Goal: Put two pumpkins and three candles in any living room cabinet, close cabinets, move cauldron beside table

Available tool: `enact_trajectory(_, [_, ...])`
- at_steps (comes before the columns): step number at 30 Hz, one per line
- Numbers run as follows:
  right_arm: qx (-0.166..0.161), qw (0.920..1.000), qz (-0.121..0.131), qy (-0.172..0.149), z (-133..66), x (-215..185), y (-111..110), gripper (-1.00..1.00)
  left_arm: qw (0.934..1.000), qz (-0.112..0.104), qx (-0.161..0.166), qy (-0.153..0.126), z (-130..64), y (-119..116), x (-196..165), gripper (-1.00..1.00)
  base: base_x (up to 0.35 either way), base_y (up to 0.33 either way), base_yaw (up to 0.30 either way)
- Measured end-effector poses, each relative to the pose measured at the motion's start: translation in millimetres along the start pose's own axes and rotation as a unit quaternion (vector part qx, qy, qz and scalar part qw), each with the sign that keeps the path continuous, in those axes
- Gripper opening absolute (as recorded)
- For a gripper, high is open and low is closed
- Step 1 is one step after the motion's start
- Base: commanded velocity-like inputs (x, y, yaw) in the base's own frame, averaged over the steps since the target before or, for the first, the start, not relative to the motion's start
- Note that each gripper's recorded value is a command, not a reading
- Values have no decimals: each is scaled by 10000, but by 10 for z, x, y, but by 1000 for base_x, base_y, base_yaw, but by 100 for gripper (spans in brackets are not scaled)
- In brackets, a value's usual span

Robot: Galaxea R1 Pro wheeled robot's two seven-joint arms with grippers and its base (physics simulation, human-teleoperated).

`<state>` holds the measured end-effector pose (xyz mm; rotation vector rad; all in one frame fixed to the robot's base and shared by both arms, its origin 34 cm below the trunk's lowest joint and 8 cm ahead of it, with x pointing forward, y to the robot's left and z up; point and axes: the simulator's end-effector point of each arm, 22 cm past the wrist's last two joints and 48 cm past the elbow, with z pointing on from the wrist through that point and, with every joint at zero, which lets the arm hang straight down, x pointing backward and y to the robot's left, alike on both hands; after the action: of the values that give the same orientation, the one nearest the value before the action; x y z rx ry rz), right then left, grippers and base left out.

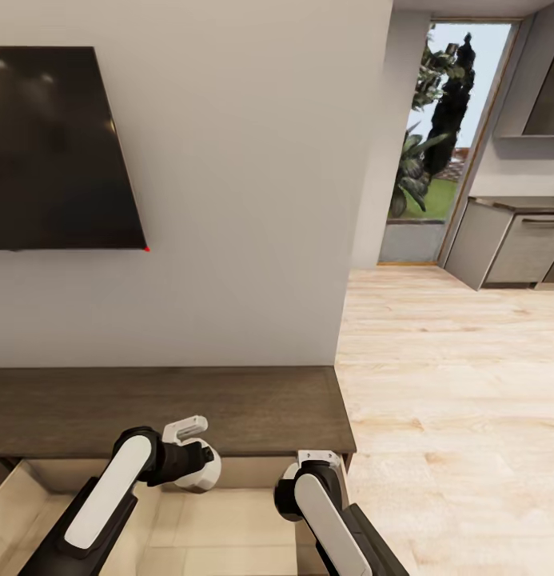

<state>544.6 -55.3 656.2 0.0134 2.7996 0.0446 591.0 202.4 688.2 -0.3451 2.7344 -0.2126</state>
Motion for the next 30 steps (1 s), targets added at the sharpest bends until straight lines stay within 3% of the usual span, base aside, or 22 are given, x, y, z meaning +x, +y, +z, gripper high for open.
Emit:
enact_trajectory(3, [-1,10000,0,5,54,28,-1,-100,10000,72,-3,27,59,-26,62,-100,0,0,0])
enact_trajectory(8, [39,10000,-21,85,189,112,-21,-100,9994,88,-300,126,197,116,166,-100,0,0,0])
enact_trajectory(26, [-43,9999,34,94,642,243,34,-100,9985,124,-461,274,594,225,434,-100,0,0,0])
enact_trajectory(30, [-83,9999,40,39,714,271,68,-100,9978,93,-496,427,747,229,567,-100,0,0,0])
